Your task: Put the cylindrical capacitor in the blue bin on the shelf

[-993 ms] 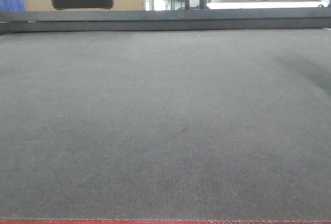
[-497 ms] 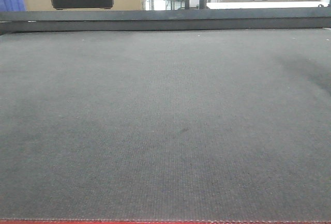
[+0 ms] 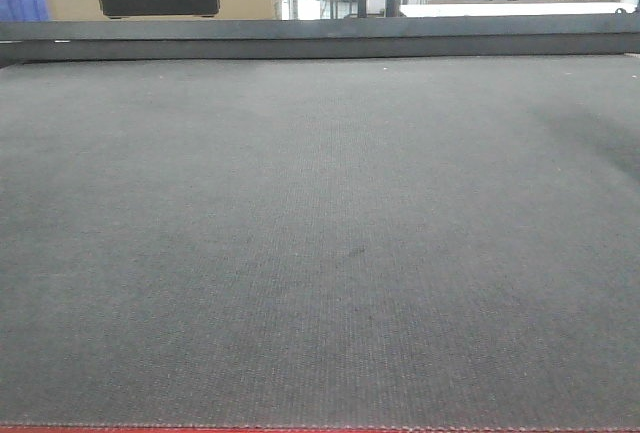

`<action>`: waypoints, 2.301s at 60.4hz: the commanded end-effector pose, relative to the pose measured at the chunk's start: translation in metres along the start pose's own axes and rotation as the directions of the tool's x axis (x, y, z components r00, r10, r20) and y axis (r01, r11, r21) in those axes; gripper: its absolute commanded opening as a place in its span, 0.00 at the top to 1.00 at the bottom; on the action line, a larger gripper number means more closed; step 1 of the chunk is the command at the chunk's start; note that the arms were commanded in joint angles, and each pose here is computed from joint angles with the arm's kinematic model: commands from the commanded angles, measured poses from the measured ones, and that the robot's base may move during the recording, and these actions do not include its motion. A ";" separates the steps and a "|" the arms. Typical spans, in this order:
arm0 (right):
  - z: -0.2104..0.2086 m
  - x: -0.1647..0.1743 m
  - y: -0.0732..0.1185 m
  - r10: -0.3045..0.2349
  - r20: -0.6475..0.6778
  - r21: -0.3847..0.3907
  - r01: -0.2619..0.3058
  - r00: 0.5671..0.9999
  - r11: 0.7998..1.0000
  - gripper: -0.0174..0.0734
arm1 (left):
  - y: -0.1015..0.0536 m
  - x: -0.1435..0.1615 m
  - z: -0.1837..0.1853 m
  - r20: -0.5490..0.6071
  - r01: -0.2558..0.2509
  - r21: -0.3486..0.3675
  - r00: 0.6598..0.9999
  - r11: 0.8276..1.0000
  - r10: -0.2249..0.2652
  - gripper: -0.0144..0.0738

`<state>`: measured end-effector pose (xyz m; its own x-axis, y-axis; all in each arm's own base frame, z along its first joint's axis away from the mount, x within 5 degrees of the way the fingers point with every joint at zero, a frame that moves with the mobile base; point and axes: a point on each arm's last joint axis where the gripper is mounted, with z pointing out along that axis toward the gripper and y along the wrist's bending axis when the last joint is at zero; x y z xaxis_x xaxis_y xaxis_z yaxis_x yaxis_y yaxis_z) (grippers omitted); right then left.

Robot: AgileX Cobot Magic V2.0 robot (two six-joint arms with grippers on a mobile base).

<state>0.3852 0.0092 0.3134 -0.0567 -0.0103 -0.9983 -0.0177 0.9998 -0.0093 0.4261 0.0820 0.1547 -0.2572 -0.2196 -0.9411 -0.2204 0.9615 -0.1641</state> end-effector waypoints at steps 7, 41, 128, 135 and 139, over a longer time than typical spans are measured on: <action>-0.003 -0.007 -0.001 -0.007 0.035 0.002 0.007 0.999 1.000 0.97 | 0.002 0.000 0.017 0.012 0.008 -0.003 1.000 1.000 -0.008 0.16; -0.008 -0.007 -0.001 -0.007 -0.047 -0.002 0.007 0.999 1.000 0.97 | -0.002 -0.021 0.012 0.043 -0.006 0.007 0.999 1.000 0.006 0.92; -0.216 -0.005 0.000 -0.003 -0.445 -0.023 -0.008 0.895 1.000 0.97 | -0.091 -0.132 -0.329 -0.192 -0.185 0.275 0.951 0.944 0.243 0.96; -0.232 -0.015 0.002 -0.011 -0.407 -0.041 -0.006 0.914 0.999 0.97 | -0.083 -0.131 -0.347 -0.158 -0.181 0.277 0.960 0.944 0.231 0.96; -0.244 -0.023 0.005 -0.020 -0.371 -0.064 -0.004 0.928 0.998 0.97 | -0.080 -0.134 -0.357 -0.135 -0.181 0.278 0.965 0.943 0.225 0.96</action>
<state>0.1545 0.0082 0.3379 -0.4755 -0.0285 -0.8793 -0.0604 0.9982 0.0003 0.1540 -0.0251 0.3923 -0.4663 -0.0091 -0.8846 0.0875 0.9946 -0.0564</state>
